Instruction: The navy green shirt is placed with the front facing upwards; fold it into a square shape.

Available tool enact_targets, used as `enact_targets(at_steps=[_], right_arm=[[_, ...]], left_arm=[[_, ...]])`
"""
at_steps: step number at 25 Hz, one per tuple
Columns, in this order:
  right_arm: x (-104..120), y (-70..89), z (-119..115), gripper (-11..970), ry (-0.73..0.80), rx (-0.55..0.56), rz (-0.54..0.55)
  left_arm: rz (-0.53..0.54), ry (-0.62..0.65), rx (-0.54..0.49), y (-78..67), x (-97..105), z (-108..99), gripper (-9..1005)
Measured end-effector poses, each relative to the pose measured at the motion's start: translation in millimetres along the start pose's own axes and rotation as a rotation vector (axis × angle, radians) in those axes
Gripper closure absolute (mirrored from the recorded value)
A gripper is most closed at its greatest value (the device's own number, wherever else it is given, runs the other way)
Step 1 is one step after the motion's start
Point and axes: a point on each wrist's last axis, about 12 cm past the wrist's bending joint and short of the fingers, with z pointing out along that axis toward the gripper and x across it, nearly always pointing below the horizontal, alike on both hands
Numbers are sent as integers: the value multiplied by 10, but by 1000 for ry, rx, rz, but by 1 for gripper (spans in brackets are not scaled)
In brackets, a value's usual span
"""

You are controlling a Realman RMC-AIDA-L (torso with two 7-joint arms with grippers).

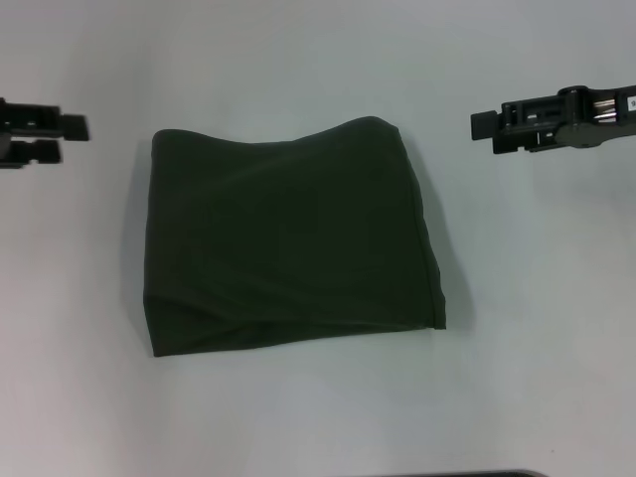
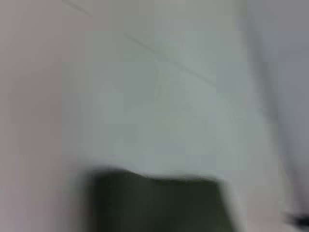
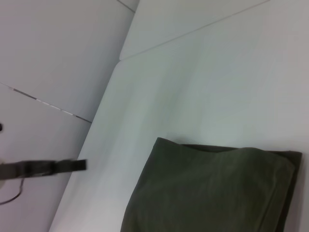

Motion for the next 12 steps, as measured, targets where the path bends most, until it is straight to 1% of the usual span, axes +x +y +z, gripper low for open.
enact_targets(at_steps=[1, 3, 5, 8, 9, 10, 11, 12], right_arm=[[2, 1, 6, 122, 1, -1, 0], [12, 0, 18, 122, 5, -4, 2], [26, -1, 38, 122, 9, -11, 2], [40, 17, 85, 122, 4, -38, -23], [44, 29, 102, 122, -1, -51, -42], [56, 50, 123, 123, -12, -76, -83], [72, 72, 141, 123, -26, -99, -136], [102, 100, 177, 123, -48, -129, -217]], left_arm=[[7, 24, 80, -48, 63, 23, 482], [13, 65, 192, -113, 162, 102, 404], [22, 103, 302, -182, 279, 249, 319], [89, 90, 426, -261, 409, 466, 182], [137, 62, 468, -290, 456, 543, 136], [183, 34, 493, -302, 488, 586, 125], [183, 34, 493, -302, 488, 586, 114], [299, -26, 531, -324, 538, 634, 103]])
